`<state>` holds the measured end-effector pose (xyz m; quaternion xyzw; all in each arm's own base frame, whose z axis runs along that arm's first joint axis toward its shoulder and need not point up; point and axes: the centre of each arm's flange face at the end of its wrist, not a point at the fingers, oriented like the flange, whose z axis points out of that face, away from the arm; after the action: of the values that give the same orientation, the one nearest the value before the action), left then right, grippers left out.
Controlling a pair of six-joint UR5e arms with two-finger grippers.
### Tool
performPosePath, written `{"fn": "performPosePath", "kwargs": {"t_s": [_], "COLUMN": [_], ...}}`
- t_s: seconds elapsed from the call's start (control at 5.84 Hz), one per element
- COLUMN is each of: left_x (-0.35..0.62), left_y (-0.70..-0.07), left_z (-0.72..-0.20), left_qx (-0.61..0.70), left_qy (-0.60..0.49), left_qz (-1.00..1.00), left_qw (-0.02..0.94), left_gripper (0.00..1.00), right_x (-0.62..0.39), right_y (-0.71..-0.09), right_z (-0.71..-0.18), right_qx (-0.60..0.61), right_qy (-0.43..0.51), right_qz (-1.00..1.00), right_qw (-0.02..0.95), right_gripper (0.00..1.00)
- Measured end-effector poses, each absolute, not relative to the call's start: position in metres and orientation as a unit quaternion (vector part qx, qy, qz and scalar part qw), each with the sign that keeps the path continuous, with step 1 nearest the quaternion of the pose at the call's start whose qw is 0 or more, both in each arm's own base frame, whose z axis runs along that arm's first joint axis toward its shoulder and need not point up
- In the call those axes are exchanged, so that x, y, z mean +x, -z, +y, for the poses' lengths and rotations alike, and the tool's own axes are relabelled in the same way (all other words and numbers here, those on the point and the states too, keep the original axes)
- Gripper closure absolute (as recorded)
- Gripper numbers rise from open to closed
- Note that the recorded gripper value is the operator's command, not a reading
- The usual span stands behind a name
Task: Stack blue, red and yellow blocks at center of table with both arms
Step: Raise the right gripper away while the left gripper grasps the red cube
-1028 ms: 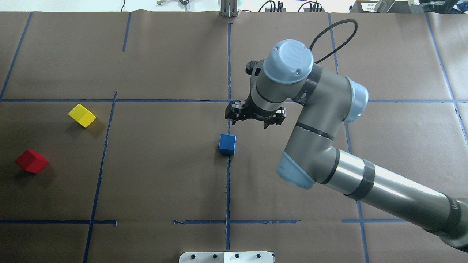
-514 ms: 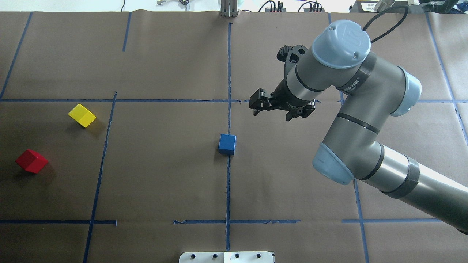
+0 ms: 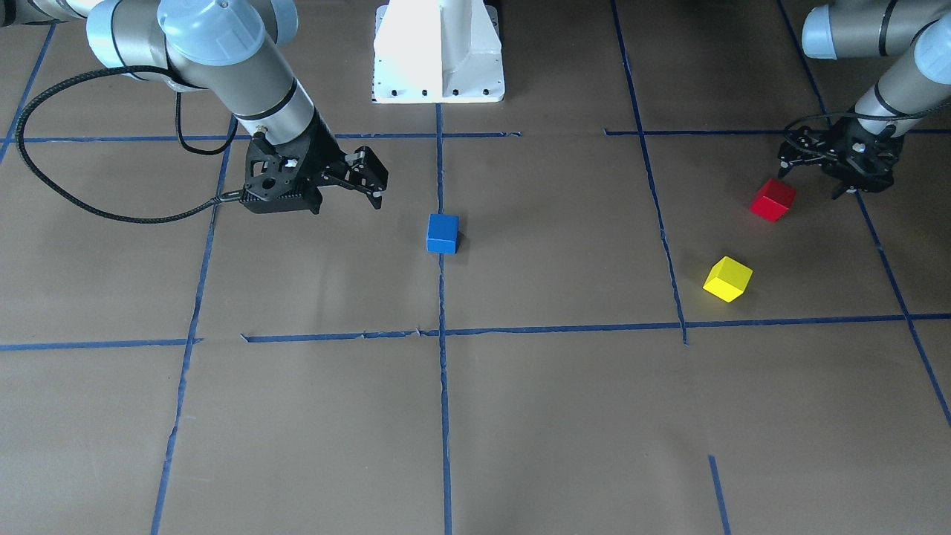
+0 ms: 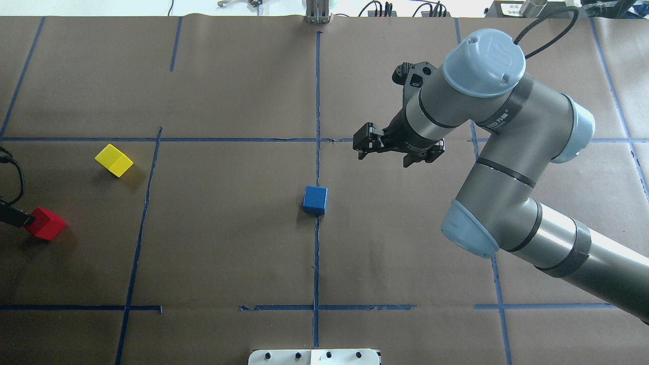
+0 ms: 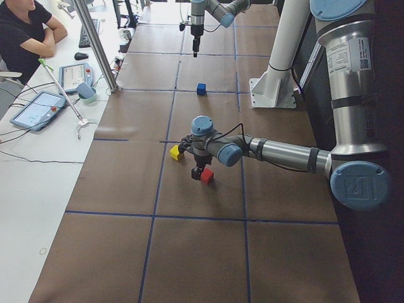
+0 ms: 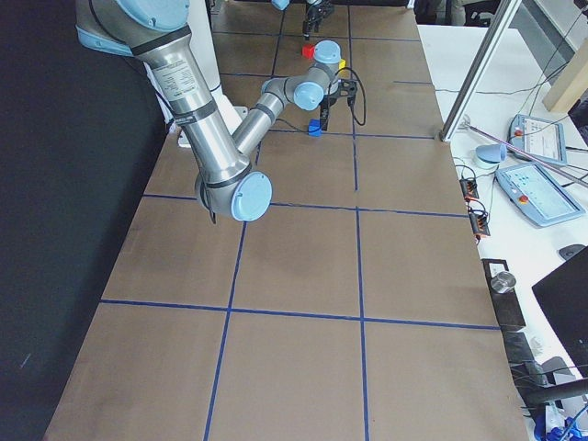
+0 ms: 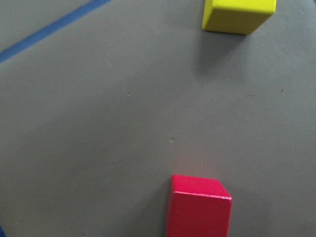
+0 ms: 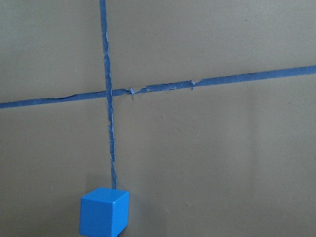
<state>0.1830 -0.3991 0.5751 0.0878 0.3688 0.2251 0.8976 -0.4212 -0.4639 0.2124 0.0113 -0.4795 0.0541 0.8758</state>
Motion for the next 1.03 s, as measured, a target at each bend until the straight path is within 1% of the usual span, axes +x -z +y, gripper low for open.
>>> {"fn": "performPosePath", "kwargs": {"t_s": [1.03], "left_x": [0.226], "left_y": [-0.6], "left_z": [-0.395], "left_qx": [0.055], "left_qy": [-0.252], "left_qz": [0.366], "left_qw": [0.894], "left_gripper": [0.0], "right_x": [-0.424], "right_y": [-0.226], "right_z": [-0.457], "right_qx": [0.009], "right_qy": [-0.053], "right_qz": [-0.471], "right_qw": [0.88], "right_gripper": [0.0]}}
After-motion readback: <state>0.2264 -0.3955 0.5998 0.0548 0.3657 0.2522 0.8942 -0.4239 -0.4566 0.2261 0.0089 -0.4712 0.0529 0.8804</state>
